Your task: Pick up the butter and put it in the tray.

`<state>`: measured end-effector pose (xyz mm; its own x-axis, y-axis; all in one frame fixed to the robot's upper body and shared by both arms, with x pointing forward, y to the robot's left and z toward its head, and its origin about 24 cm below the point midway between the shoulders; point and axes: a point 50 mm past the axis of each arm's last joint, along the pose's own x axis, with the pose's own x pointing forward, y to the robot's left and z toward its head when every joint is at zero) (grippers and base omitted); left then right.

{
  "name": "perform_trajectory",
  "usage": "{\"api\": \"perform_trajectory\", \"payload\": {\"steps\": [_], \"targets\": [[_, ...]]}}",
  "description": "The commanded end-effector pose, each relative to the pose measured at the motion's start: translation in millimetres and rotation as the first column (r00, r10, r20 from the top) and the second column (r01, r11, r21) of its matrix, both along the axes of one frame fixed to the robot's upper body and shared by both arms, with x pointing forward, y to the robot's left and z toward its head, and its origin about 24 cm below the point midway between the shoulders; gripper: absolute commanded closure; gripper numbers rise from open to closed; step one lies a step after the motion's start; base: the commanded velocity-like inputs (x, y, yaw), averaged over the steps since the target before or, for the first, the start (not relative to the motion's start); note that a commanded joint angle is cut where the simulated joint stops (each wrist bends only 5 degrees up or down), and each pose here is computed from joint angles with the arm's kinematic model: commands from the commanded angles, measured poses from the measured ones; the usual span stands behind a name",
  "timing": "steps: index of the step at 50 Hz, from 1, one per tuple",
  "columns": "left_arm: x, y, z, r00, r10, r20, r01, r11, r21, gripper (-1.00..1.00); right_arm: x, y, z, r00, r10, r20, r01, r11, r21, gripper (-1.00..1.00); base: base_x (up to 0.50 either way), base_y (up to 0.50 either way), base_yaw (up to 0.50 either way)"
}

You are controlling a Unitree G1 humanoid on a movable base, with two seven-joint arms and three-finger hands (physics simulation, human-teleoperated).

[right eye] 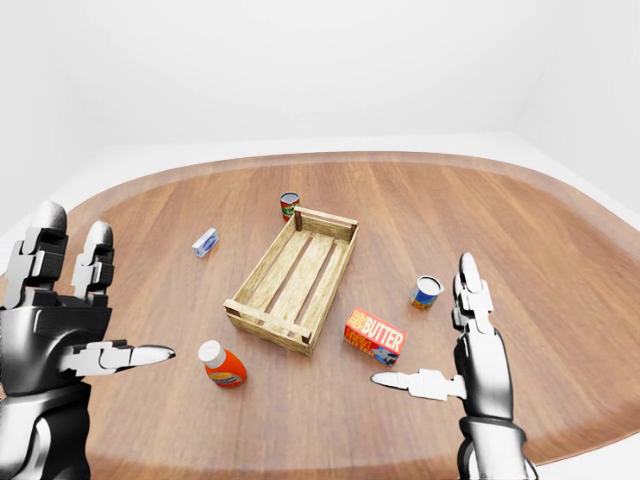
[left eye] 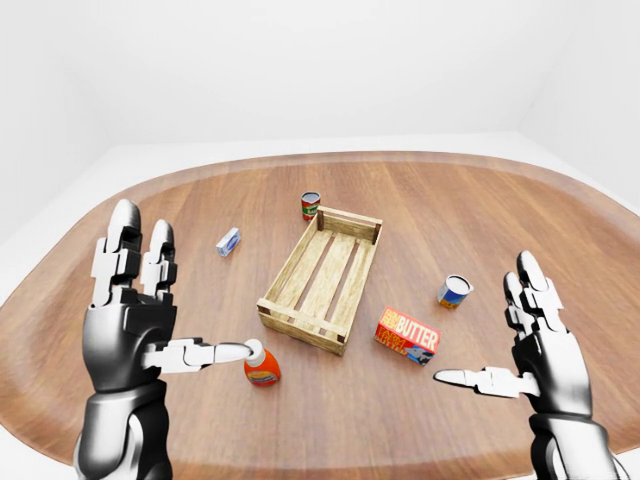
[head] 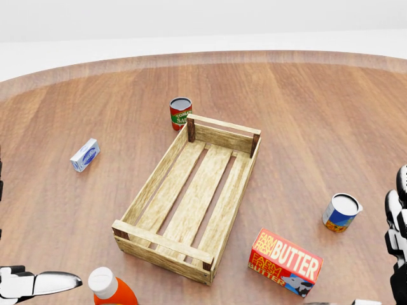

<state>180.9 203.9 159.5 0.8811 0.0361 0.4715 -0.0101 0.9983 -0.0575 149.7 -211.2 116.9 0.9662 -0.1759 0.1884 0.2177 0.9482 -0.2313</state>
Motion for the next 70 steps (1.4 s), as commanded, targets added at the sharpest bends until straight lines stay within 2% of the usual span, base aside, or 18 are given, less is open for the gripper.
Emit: {"api": "perform_trajectory", "payload": {"steps": [1, 5, 9, 19, 23, 29, 38, 41, 49, 52, 65, 70], "targets": [[2.0, 0, -1, 1.0, -0.002, -0.005, 0.002, 1.0, -0.001, -1.0, 19, -25, -26, 0.991, -0.023, -0.132, 0.015, 0.998, -0.065, -0.98, 0.0, 0.0, 0.0], [3.4, 0, -2, 1.0, -0.001, -0.01, 0.001, 1.0, -0.002, -1.0, 31, -26, -21, 0.994, -0.003, -0.109, -0.007, 0.996, -0.091, -0.98, 0.0, 0.0, 0.0], [3.1, 1, -1, 1.0, 0.001, -0.004, -0.001, 1.0, -0.003, -1.0, 49, -20, -33, 0.985, 0.039, -0.17, -0.059, 0.991, -0.118, -0.98, 0.0, 0.0, 0.0], [3.3, 0, -1, 1.0, -0.001, -0.006, 0.001, 1.0, -0.003, -1.0, 66, -21, -39, 0.978, 0.049, -0.201, -0.081, 0.984, -0.156, -0.98, 0.0, 0.0, 0.0], [0.5, 1, 2, 1.0, 0.003, 0.009, -0.003, 1.0, -0.004, -1.0, 79, -20, -60, 0.956, 0.053, -0.287, -0.1, 0.983, -0.151, -0.98, 0.0, 0.0, 0.0], [2.1, 1, 1, 1.0, 0.004, 0.006, -0.004, 1.0, -0.003, -1.0, 93, -22, -65, 0.948, 0.049, -0.315, -0.108, 0.979, -0.175, -0.98, 0.0, 0.0, 0.0], [0.1, 2, 2, 1.0, 0.005, 0.01, -0.005, 1.0, -0.003, -1.0, 101, -17, -70, 0.933, 0.06, -0.354, -0.148, 0.963, -0.225, -0.98, 0.0, 0.0, 0.0], [0.3, 2, 2, 1.0, 0.006, 0.012, -0.006, 1.0, -0.002, -1.0, 105, -14, -79, 0.912, 0.07, -0.405, -0.184, 0.95, -0.252, -0.98, 0.0, 0.0, 0.0], [0.9, 2, 2, 1.0, 0.008, 0.008, -0.008, 1.0, -0.002, -1.0, 111, -3, -82, 0.898, 0.089, -0.431, -0.233, 0.927, -0.294, -0.98, 0.0, 0.0, 0.0], [2.2, 3, 1, 1.0, 0.009, 0.006, -0.009, 1.0, -0.003, -1.0, 111, -2, -87, 0.881, 0.097, -0.463, -0.263, 0.914, -0.309, -0.98, 0.0, 0.0, 0.0], [3.3, 3, 0, 1.0, 0.011, 0.002, -0.011, 1.0, -0.002, -1.0, 117, 2, -107, 0.826, 0.101, -0.555, -0.321, 0.893, -0.315, -0.98, 0.0, 0.0, 0.0], [3.3, 1, -3, 1.0, 0.006, -0.014, -0.006, 1.0, 0.001, -1.0, 116, 0, -114, 0.811, 0.094, -0.577, -0.318, 0.899, -0.3, -0.98, 0.0, 0.0, 0.0]]}}
